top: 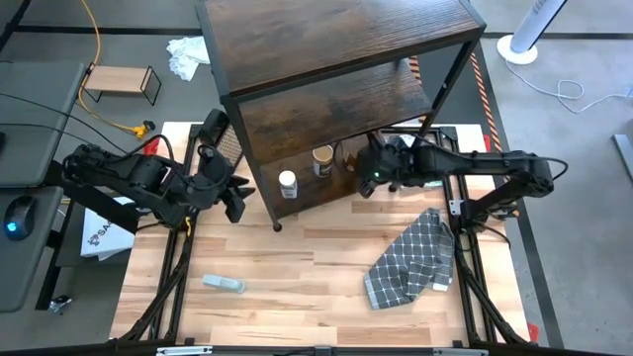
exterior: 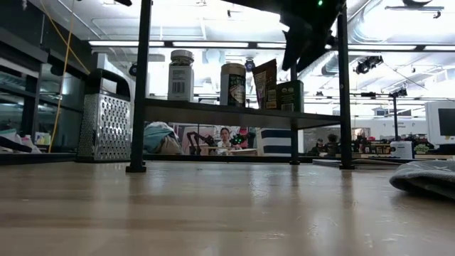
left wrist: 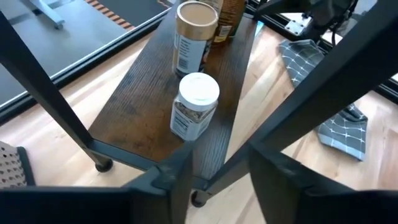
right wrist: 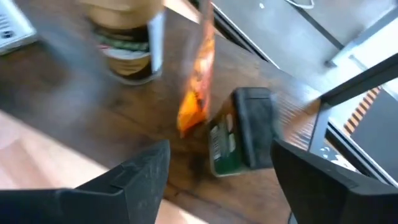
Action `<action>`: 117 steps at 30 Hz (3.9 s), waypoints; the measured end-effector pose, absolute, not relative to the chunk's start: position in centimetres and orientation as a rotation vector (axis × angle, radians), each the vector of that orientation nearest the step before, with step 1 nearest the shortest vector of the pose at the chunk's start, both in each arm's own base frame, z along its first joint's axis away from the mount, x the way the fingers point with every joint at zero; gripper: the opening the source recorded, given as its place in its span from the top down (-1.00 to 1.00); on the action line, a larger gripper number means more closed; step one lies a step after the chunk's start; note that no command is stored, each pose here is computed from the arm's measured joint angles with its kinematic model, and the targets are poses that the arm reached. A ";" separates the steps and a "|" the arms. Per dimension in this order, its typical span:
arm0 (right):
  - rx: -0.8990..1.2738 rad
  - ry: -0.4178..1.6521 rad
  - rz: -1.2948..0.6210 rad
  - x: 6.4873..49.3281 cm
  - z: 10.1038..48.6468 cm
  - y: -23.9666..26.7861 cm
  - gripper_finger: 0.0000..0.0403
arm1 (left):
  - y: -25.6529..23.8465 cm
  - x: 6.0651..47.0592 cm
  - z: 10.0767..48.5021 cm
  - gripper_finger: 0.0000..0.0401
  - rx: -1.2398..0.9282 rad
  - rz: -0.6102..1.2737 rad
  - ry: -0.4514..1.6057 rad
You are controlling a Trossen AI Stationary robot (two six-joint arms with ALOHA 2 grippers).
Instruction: Shelf spices
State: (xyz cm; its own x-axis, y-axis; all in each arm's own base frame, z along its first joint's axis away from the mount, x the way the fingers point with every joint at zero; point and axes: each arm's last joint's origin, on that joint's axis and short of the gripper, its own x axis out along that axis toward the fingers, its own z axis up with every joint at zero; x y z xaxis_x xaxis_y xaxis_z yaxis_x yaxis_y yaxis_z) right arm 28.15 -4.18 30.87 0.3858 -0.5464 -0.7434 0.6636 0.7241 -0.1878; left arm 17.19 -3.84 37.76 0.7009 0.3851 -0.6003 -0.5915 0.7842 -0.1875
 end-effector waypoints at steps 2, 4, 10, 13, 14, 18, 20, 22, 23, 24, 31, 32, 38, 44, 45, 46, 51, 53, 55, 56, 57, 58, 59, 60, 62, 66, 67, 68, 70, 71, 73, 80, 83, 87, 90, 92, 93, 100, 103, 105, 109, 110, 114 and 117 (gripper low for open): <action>0.153 0.905 -0.783 28.2 30.6 -4.9 -0.39 | -3.8 17.2 37.7 0.12 -0.386 0.563 0.572; 0.161 0.926 -0.776 28.1 30.5 -5.4 -0.39 | -3.8 17.2 37.7 0.03 -0.388 0.562 0.574; 0.171 0.939 -0.763 28.0 30.4 -7.1 -0.39 | -3.8 17.2 37.7 -0.11 -0.389 0.560 0.576; 0.200 0.947 -0.724 28.2 30.2 -8.0 -0.39 | -3.8 17.2 37.7 -0.11 -0.393 0.556 0.579; 0.204 0.952 -0.717 28.3 30.0 -8.2 -0.39 | -3.8 17.2 37.7 -0.11 -0.399 0.554 0.580; 0.191 0.989 -0.689 28.7 29.3 -8.8 -0.39 | -3.8 17.2 37.7 -0.11 -0.431 0.561 0.573; 0.192 1.014 -0.651 29.0 28.8 -9.1 -0.39 | -3.8 17.2 37.7 -0.11 -0.437 0.562 0.572; 0.184 1.043 -0.633 29.3 28.2 -9.3 -0.39 | -3.8 17.2 37.7 -0.11 -0.437 0.562 0.572; 0.180 1.055 -0.630 29.4 28.0 -9.4 -0.39 | -3.8 17.2 37.7 -0.11 -0.437 0.562 0.572; 0.173 1.065 -0.627 29.6 27.7 -9.5 -0.39 | -3.8 17.2 37.7 -0.11 -0.437 0.562 0.572; 0.179 1.073 -0.615 29.6 27.7 -9.3 -0.06 | -3.8 17.2 37.7 -0.11 -0.434 0.567 0.569; 0.181 1.073 -0.612 29.3 27.9 -9.1 0.07 | -3.8 17.2 37.7 -0.11 -0.428 0.567 0.569; 0.217 1.090 -0.596 27.0 29.9 -7.2 0.46 | -3.7 16.9 37.9 -0.11 -0.362 0.546 0.575; 0.371 1.043 -0.497 23.4 33.0 -3.3 0.46 | -3.3 15.8 38.6 -0.11 -0.313 0.535 0.543; 0.411 1.030 -0.479 22.9 33.5 -2.4 0.46 | -3.2 15.7 38.6 -0.11 -0.311 0.533 0.540; 0.441 1.008 -0.463 22.6 33.8 -1.5 0.46 | -3.1 15.4 38.7 -0.11 -0.307 0.529 0.535; 0.461 0.987 -0.402 22.5 33.9 3.6 0.46 | -3.0 14.9 38.9 -0.11 -0.288 0.511 0.546; 0.434 0.969 -0.403 22.9 33.6 4.9 0.46 | -2.9 14.7 38.8 -0.11 -0.278 0.515 0.553; 0.435 0.939 -0.404 23.5 33.4 5.6 0.46 | -2.9 14.7 38.8 -0.11 -0.270 0.516 0.556; 0.436 0.921 -0.392 24.0 33.3 5.8 0.46 | -2.9 14.7 38.8 -0.11 -0.272 0.516 0.554; 0.435 0.897 -0.372 24.5 33.2 6.1 0.46 | -2.9 14.7 38.8 -0.11 -0.277 0.518 0.553; 0.421 0.876 -0.343 25.0 33.2 6.4 0.46 | -2.9 14.7 38.8 -0.11 -0.285 0.520 0.551; 0.403 0.856 -0.308 25.5 33.2 6.9 0.46 | -2.9 14.7 38.8 -0.11 -0.296 0.523 0.548; 0.380 0.847 -0.265 25.9 33.1 7.4 0.46 | -2.9 14.7 38.8 -0.11 -0.313 0.528 0.541; 0.313 0.855 -0.175 26.7 32.6 8.3 0.46 | -2.9 14.8 38.9 -0.11 -0.356 0.535 0.521; 0.122 0.961 -0.033 28.1 30.0 10.7 0.46 | -3.0 14.9 39.1 -0.11 -0.454 0.549 0.482; 0.073 0.973 -0.003 28.6 29.3 11.3 0.46 | -3.0 15.0 39.1 -0.11 -0.470 0.551 0.473; 0.029 0.971 0.031 29.1 28.7 12.0 0.46 | -3.1 15.0 39.1 -0.11 -0.482 0.556 0.471; -0.042 0.947 0.091 30.2 27.5 13.3 0.46 | -3.1 15.0 39.0 -0.11 -0.498 0.563 0.468; -0.070 0.935 0.116 30.8 26.8 13.9 0.46 | -3.1 15.1 39.0 -0.11 -0.499 0.565 0.470; -0.104 0.911 0.144 32.1 25.5 14.6 0.46 | -3.1 15.3 38.9 -0.11 -0.497 0.567 0.475; -0.066 0.935 0.101 35.2 21.0 15.0 0.28 | -3.4 15.9 38.6 -0.11 -0.476 0.574 0.497; -0.058 0.964 0.062 35.5 19.6 15.1 0.14 | -3.5 16.2 38.4 -0.11 -0.436 0.565 0.518; -0.056 0.974 0.053 35.7 19.2 15.1 -0.01 | -3.7 16.2 38.3 -0.11 -0.409 0.490 0.572; -0.021 0.983 0.028 35.7 19.3 14.9 -0.10 | -3.8 16.2 38.3 -0.11 -0.399 0.455 0.594; -0.023 0.998 0.010 35.9 20.0 14.8 -0.15 | -3.7 16.2 38.3 -0.11 -0.395 0.451 0.595; -0.020 0.999 -0.013 36.0 20.7 14.8 -0.17 | -3.7 16.2 38.3 -0.11 -0.390 0.450 0.595; -0.043 1.072 -0.332 35.3 27.6 13.9 -0.24 | -3.7 16.2 38.3 -0.11 -0.322 0.435 0.605; 0.015 1.119 -0.599 33.1 29.4 13.5 -0.24 | -3.7 16.2 38.3 -0.11 -0.310 0.439 0.604; 0.046 1.126 -0.792 31.2 30.3 13.5 -0.24 | -3.7 16.2 38.3 -0.11 -0.288 0.442 0.604; 0.278 0.944 -0.952 29.3 30.1 13.8 -0.24 | -3.6 16.2 38.4 -0.11 -0.255 0.460 0.594; 0.326 0.920 -1.021 28.8 29.9 13.3 -0.24 | -3.6 16.2 38.4 -0.11 -0.254 0.462 0.590; 0.419 0.818 -1.240 27.5 27.3 10.7 -0.24 | -3.6 16.2 38.4 -0.11 -0.280 0.466 0.582; 0.469 0.699 -1.338 26.3 27.2 8.5 -0.24 | -3.6 16.2 38.4 -0.11 -0.280 0.467 0.583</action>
